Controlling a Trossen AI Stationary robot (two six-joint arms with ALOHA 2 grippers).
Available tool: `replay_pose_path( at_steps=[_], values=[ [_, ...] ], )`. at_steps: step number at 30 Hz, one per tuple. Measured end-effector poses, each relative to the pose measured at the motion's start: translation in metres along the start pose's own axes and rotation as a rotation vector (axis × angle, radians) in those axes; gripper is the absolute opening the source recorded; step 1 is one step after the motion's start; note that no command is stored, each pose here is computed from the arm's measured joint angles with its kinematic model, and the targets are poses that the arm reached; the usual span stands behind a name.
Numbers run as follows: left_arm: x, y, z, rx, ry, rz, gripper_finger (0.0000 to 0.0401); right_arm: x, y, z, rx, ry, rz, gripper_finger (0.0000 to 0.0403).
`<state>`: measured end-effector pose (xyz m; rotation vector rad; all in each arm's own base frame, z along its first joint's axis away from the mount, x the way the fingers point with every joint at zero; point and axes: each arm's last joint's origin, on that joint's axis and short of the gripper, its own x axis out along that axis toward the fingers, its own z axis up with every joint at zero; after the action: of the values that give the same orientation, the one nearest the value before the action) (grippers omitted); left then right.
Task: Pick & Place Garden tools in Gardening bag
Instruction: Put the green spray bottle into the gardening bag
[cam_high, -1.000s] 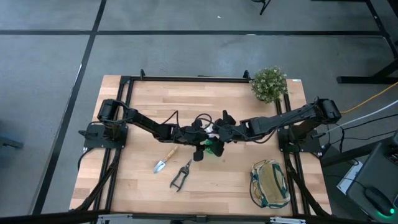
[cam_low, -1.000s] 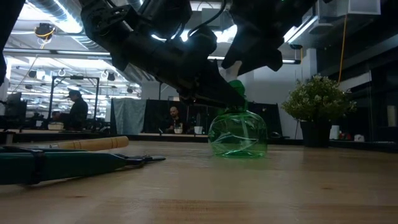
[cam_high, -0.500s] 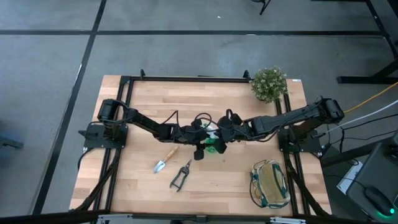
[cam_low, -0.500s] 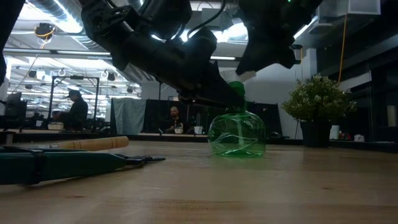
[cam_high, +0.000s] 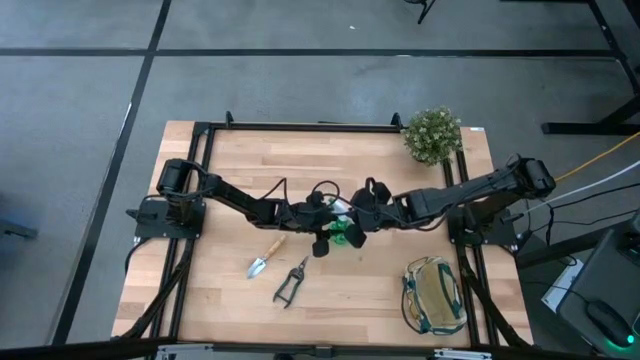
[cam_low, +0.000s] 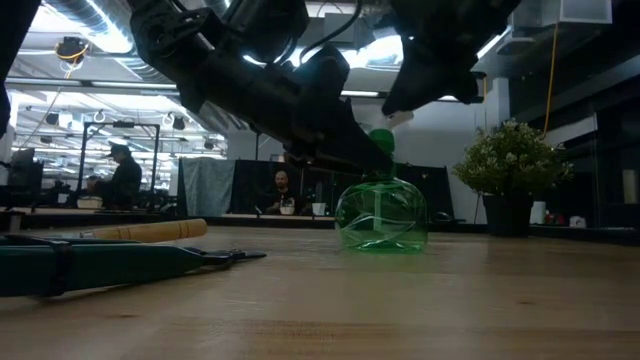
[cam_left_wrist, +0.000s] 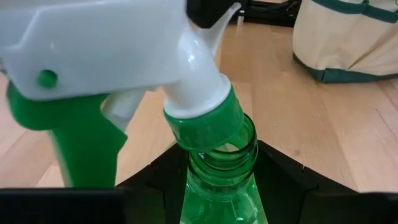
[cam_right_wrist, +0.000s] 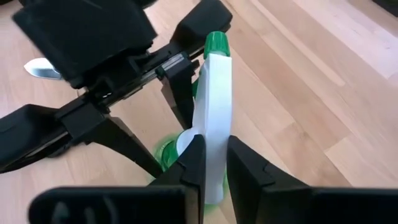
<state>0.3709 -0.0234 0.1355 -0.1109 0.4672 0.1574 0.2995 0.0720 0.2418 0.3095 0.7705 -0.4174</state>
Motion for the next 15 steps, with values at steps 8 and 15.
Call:
replay_pose_path(
  at_steps=[8, 15],
  values=[
    [0.001, 0.006, 0.0, -0.036, -0.005, 0.075, 0.0158, -0.006, 0.011, 0.0, 0.049, 0.007, 0.109, 0.0039],
    [0.001, 0.018, 0.003, -0.111, -0.013, 0.098, 0.0158, -0.005, 0.011, -0.001, 0.079, 0.011, 0.111, 0.0027]
  ],
)
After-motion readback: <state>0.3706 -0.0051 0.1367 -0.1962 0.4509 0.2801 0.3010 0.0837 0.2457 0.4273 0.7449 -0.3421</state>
